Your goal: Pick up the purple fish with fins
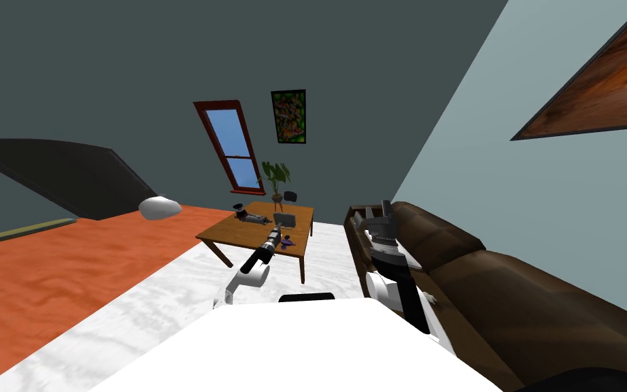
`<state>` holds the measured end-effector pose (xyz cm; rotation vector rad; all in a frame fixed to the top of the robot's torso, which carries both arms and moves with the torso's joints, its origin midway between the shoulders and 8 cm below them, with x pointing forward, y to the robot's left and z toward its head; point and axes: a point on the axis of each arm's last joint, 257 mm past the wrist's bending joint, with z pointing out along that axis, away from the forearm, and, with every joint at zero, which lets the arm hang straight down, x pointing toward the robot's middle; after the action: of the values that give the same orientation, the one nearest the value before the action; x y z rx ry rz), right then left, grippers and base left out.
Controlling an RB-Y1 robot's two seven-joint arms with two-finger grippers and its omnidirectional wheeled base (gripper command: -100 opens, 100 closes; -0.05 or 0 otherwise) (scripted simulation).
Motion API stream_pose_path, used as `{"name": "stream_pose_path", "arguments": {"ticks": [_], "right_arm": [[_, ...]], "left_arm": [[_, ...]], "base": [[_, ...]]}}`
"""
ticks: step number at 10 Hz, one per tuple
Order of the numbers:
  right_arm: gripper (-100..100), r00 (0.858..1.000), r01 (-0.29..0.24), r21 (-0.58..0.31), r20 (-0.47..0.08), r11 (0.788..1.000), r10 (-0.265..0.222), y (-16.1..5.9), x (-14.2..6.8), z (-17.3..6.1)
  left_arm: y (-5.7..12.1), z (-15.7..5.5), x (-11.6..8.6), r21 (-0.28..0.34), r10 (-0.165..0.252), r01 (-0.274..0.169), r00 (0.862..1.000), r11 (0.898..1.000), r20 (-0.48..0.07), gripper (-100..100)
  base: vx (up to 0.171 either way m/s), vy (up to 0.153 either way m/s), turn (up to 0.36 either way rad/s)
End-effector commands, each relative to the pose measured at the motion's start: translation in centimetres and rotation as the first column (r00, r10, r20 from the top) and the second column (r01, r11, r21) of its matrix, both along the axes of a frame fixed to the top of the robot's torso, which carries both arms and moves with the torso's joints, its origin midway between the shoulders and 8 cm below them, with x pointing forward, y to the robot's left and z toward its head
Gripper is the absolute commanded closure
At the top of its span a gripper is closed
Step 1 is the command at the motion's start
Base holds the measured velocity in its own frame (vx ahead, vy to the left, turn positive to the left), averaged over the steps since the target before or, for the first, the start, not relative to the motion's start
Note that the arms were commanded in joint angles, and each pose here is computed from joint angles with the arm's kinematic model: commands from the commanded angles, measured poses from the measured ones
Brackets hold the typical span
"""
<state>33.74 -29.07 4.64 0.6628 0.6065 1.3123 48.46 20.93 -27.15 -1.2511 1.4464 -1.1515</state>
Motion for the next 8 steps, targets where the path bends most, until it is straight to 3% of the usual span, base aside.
{"name": "stream_pose_path", "arguments": {"ticks": [1, 3, 5, 6, 8], "right_arm": [[0, 1.0, 0.0, 0.0, 0.0, 1.0, 0.0, 0.0, 0.0, 0.0], [0, 1.0, 0.0, 0.0, 0.0, 1.0, 0.0, 0.0, 0.0, 0.0], [0, 1.0, 0.0, 0.0, 0.0, 1.0, 0.0, 0.0, 0.0, 0.0], [0, 1.0, 0.0, 0.0, 0.0, 1.0, 0.0, 0.0, 0.0, 0.0], [0, 1.0, 0.0, 0.0, 0.0, 1.0, 0.0, 0.0, 0.0, 0.0]], "left_arm": [[0.1, -1.8, 0.1, 0.015, -0.002, 0.003, 0.998, 1.0, -0.058, -100], [0.2, -3.3, 0.1, 0.031, -0.003, 0.006, 0.994, 1.0, -0.106, -100], [0.8, -6.0, 0.0, 0.067, 0.001, 0.012, 0.981, 0.998, -0.193, -100], [0.8, -6.0, 0.0, 0.067, 0.002, 0.012, 0.981, 0.998, -0.194, -100], [1.6, -8.4, -0.3, 0.108, 0.013, 0.017, 0.963, 0.994, -0.269, -100]], "base": [[-0.002, 0.002, -0.027], [-0.001, 0.001, -0.048], [0.003, -0.006, -0.037], [0.003, -0.007, -0.015], [0.006, -0.014, -0.038]]}}
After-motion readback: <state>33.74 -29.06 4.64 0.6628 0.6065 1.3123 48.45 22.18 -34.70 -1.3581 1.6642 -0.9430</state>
